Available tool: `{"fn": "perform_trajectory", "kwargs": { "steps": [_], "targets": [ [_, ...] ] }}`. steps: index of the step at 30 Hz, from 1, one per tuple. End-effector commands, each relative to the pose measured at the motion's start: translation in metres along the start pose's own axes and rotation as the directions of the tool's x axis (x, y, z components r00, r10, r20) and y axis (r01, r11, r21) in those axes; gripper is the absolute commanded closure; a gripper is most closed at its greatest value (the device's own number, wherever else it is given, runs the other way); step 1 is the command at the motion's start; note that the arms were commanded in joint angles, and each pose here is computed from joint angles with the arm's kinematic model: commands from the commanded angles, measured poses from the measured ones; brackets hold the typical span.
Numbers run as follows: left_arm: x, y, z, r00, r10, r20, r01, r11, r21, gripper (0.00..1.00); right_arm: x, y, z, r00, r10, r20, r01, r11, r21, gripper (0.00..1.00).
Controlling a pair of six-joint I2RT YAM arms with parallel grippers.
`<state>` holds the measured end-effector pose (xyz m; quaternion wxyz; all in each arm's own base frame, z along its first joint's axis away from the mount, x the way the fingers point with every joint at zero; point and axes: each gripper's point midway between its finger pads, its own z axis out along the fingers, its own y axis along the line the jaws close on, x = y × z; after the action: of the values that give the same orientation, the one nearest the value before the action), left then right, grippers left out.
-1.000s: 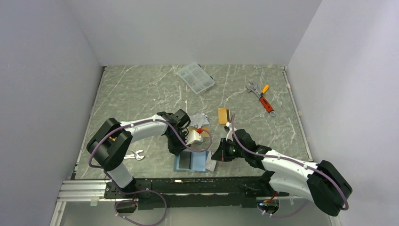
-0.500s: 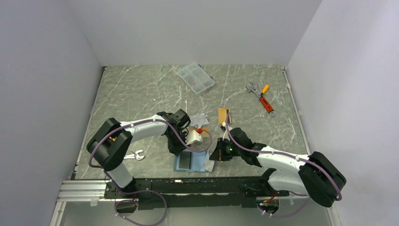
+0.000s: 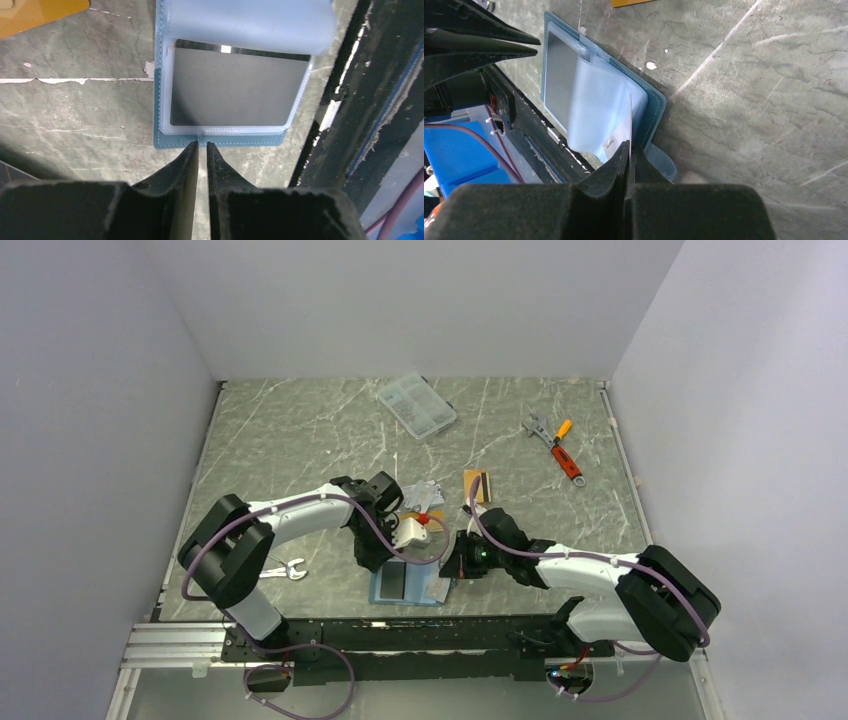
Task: Put the credit cards into the card holder
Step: Insert the credit card into the card holder.
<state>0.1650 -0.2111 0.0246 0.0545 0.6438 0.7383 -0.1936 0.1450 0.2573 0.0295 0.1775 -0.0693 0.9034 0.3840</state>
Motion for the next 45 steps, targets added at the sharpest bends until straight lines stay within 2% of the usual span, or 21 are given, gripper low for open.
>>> {"fn": "perform_trajectory", "kwargs": {
  "steps": [1, 8, 24, 32, 36, 45],
  "targets": [
    [-0.029, -0.009, -0.029, 0.995, 0.056, 0.085, -0.056, 0.998, 0.007, 0.82, -0.008, -0.006, 0.003, 0.999, -0.020, 0.035, 0.018, 0.999, 0.042, 1.00],
    [-0.077, -0.015, -0.047, 0.968, 0.103, 0.227, -0.121, 0.990, 0.068, 0.81, -0.004, -0.003, 0.007, 1.000, -0.007, 0.021, 0.007, 1.000, 0.013, 1.00],
    [-0.114, -0.008, -0.014, 0.948, 0.072, 0.310, -0.133, 0.975, 0.180, 0.80, 0.002, 0.002, 0.016, 1.000, 0.002, 0.000, -0.002, 1.000, -0.011, 1.00],
    [-0.106, -0.010, 0.004, 0.963, 0.048, 0.265, -0.109, 0.970, 0.218, 0.80, 0.001, 0.000, 0.017, 1.000, 0.003, 0.006, -0.003, 1.000, -0.009, 1.00],
    [-0.093, 0.001, 0.017, 0.981, 0.050, 0.189, -0.079, 0.986, 0.146, 0.82, 0.003, -0.001, 0.017, 1.000, 0.004, 0.007, -0.004, 1.000, -0.008, 1.00],
    [-0.074, 0.020, 0.020, 0.991, 0.079, 0.109, -0.079, 0.997, -0.009, 0.85, 0.008, -0.006, 0.012, 1.000, 0.005, 0.006, -0.005, 1.000, 0.007, 1.00]
  ]
}}
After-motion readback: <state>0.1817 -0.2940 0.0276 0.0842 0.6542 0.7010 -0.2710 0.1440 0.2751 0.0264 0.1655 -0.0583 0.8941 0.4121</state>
